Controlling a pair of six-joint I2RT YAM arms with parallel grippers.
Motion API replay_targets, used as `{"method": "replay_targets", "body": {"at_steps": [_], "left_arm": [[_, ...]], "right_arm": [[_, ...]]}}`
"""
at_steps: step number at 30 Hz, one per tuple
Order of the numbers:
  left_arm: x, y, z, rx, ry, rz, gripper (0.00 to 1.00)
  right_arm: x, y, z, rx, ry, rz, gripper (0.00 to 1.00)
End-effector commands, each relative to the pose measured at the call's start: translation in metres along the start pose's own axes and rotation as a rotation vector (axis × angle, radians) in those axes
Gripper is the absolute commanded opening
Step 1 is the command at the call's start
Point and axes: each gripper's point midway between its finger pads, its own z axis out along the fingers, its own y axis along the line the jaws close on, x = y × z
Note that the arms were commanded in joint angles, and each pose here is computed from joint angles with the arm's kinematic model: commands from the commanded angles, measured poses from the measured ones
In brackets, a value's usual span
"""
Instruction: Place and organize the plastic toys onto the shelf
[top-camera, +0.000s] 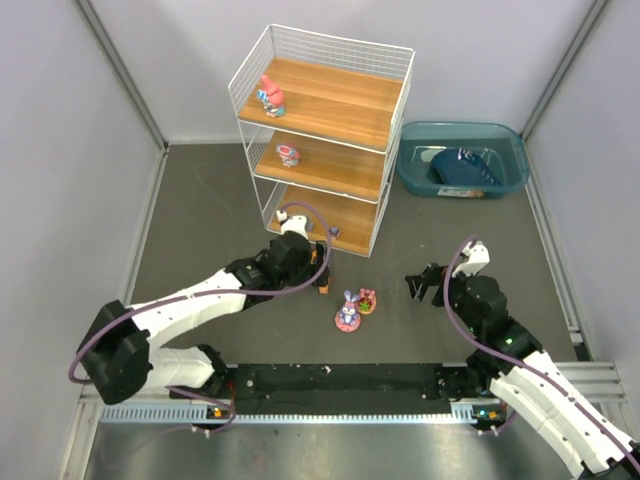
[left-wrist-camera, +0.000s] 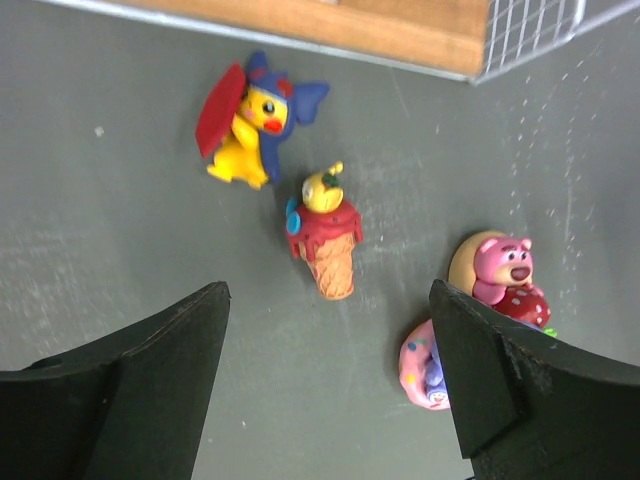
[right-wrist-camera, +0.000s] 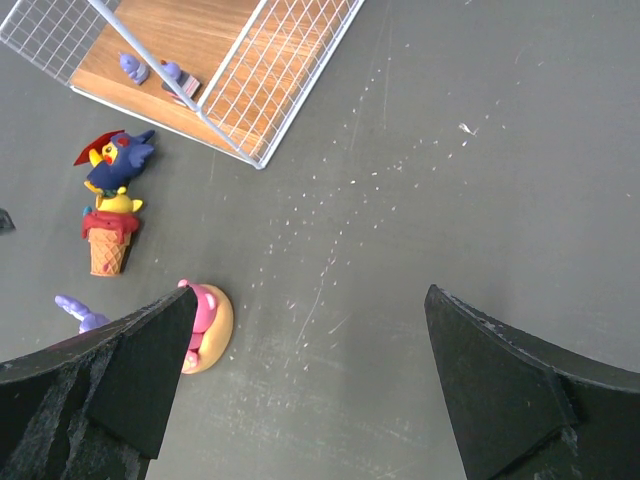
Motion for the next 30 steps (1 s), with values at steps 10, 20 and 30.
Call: {"method": "replay_targets", "body": {"at_steps": [10, 20, 30], "left_arm": [[0.032, -0.005, 0.021, -0.1, 0.086, 0.01, 0.8], [0.029, -0.002, 0.038, -0.151, 0.065, 0.03, 0.72], [0.026, -0.007, 0.052, -0.161, 0.078, 0.06, 0.67]], "right_arm": [[-0.008, 0.006, 0.0, -0.029, -0.037, -0.007, 0.99], [-0.008, 0.007, 0.0, -0.034, -0.041, -0.004, 0.99], [-0.008, 0.007, 0.0, -0.034, -0.039, -0.005, 0.99]]}}
